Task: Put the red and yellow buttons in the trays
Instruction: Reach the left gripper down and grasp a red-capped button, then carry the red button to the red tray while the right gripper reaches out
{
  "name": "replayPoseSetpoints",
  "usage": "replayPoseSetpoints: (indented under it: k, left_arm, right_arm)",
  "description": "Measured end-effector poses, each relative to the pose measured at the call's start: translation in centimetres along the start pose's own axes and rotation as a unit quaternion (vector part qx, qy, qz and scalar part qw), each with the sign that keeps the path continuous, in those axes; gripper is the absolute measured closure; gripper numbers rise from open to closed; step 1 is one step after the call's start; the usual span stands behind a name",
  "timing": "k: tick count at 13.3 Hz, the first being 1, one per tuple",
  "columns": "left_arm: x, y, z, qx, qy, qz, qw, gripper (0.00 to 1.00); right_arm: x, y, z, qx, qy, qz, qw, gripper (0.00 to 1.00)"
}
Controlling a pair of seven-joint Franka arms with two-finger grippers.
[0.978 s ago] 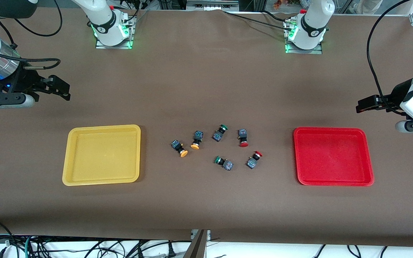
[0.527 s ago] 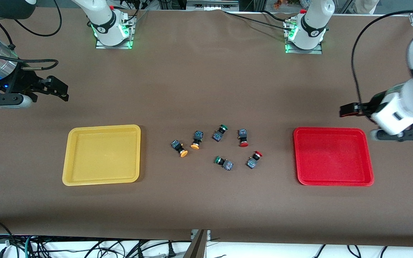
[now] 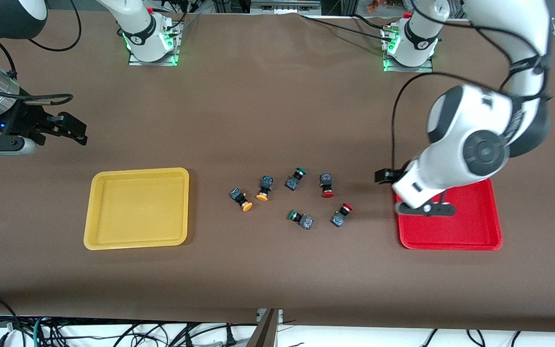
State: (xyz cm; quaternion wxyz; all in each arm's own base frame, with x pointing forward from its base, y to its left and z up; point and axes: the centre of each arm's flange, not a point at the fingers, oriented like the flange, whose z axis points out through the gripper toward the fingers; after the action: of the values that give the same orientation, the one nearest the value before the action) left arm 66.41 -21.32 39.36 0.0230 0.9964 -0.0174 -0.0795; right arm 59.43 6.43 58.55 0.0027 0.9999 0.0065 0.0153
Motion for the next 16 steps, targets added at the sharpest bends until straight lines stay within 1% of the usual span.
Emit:
replayPoseSetpoints:
  k: [3,8,10,12,16]
  left_arm:
    - [1.6,3.5,7.0,-0.008,-0.002,0.013,1.0,0.0]
    - [2.1,8.3,14.9,-0.007,0.02,-0.008,1.0,0.0]
    - [1.4,9.6,17.2,-0.002,0.013,-0.016,1.0,0.0]
    - [0.4,10.6,18.7,0.005,0.003,-0.02,1.0,0.0]
    - [-1.5,12.2,21.1,0.014,-0.007,-0.036,0.999,0.0]
  right_arm:
    - [0.0,-0.6,0.0,0.001,0.001,-0.005,1.0,0.0]
    - [-0.1,-0.9,-0.1,0.001,0.002,-0.008,1.0,0.0]
    - [0.0,-0.9,-0.1,0.001,0.003,-0.007,1.0,0.0]
    - [0.0,-1.3,-0.2,0.002,0.006,-0.011,1.0,0.0]
    - [0.0,-1.5,-0.2,0.002,0.008,-0.013,1.0,0.0]
